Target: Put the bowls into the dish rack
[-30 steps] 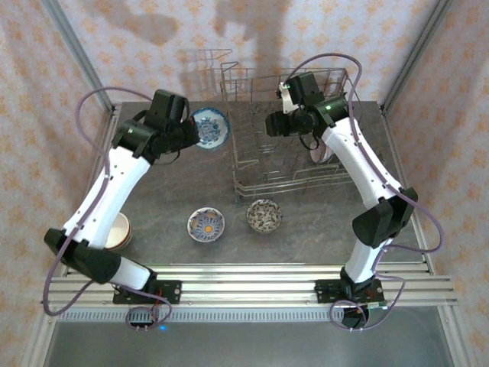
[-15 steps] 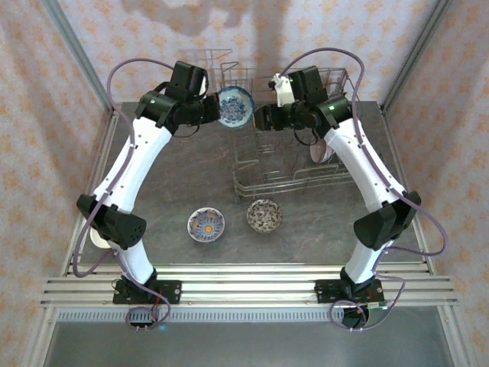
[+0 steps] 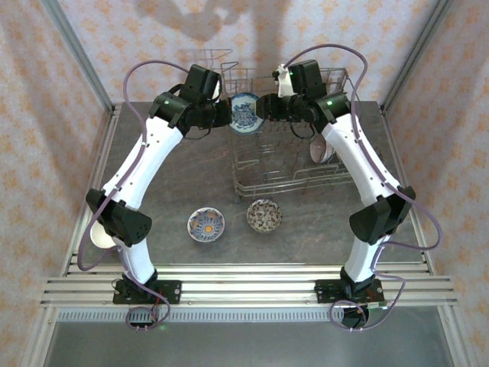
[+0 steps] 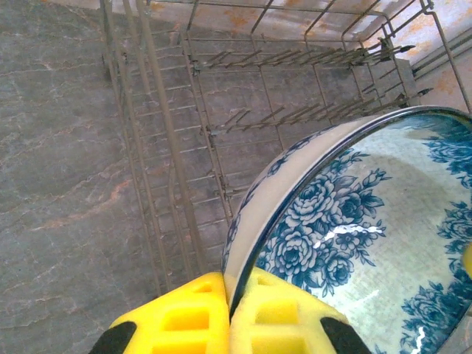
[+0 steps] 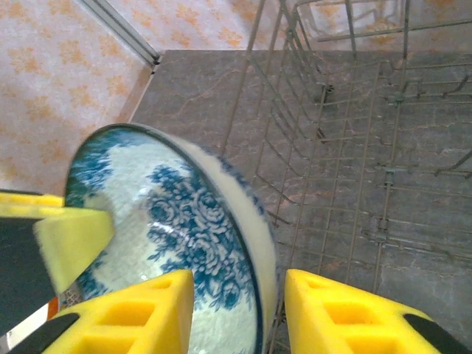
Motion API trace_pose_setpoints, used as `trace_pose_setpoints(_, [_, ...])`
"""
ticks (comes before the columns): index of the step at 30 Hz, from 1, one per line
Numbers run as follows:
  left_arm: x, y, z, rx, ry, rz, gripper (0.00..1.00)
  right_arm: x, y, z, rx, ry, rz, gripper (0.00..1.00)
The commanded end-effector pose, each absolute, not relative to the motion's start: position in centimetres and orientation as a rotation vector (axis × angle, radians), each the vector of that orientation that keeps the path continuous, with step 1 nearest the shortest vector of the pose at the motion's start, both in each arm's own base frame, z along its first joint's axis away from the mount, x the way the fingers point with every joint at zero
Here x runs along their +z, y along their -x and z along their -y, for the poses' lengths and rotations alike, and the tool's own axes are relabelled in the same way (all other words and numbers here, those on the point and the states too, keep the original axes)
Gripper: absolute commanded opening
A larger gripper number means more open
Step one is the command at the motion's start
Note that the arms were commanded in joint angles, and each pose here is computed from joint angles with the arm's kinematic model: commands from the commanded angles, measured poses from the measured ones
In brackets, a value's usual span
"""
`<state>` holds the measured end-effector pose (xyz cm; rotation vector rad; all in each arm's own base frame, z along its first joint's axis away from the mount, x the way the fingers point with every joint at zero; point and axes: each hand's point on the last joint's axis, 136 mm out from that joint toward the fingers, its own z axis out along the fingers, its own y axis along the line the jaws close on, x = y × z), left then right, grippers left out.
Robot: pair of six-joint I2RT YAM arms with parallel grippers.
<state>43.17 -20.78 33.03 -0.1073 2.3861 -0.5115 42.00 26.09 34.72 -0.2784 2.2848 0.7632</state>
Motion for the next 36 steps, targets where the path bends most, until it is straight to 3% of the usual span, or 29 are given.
trace_pose_setpoints(1, [36.6,-43.7,22.0,-0.575,0.094,-2.266,0.0,35.0,-42.5,-25.7,0.754,0.215,-2.293,0.36])
trace_pose_setpoints(4, [36.7,-43.7,22.3,-0.575,0.09,-2.261,0.0,34.6,-42.5,-25.2,0.726,0.2,-2.308,0.36])
trace_pose_setpoints(12, [36.2,-43.7,22.5,-0.532,0.083,-2.272,0.0,34.7,-42.1,-24.5,0.699,0.19,-2.32,0.2])
trace_pose_setpoints(20, [35.6,-43.7,23.1,-0.5,0.062,-2.292,0.0,34.4,-41.3,-24.2,0.681,0.22,-2.334,0.18])
trace_pose_setpoints(27, [35.3,-43.9,23.2,-0.486,0.06,-2.301,0.0,35.0,-40.4,-23.9,0.681,0.251,-2.318,0.33])
trace_pose_setpoints(36, [35.2,-44.0,23.7,-0.518,0.056,-2.302,0.0,34.6,-40.1,-23.8,0.676,0.26,-2.342,0.2])
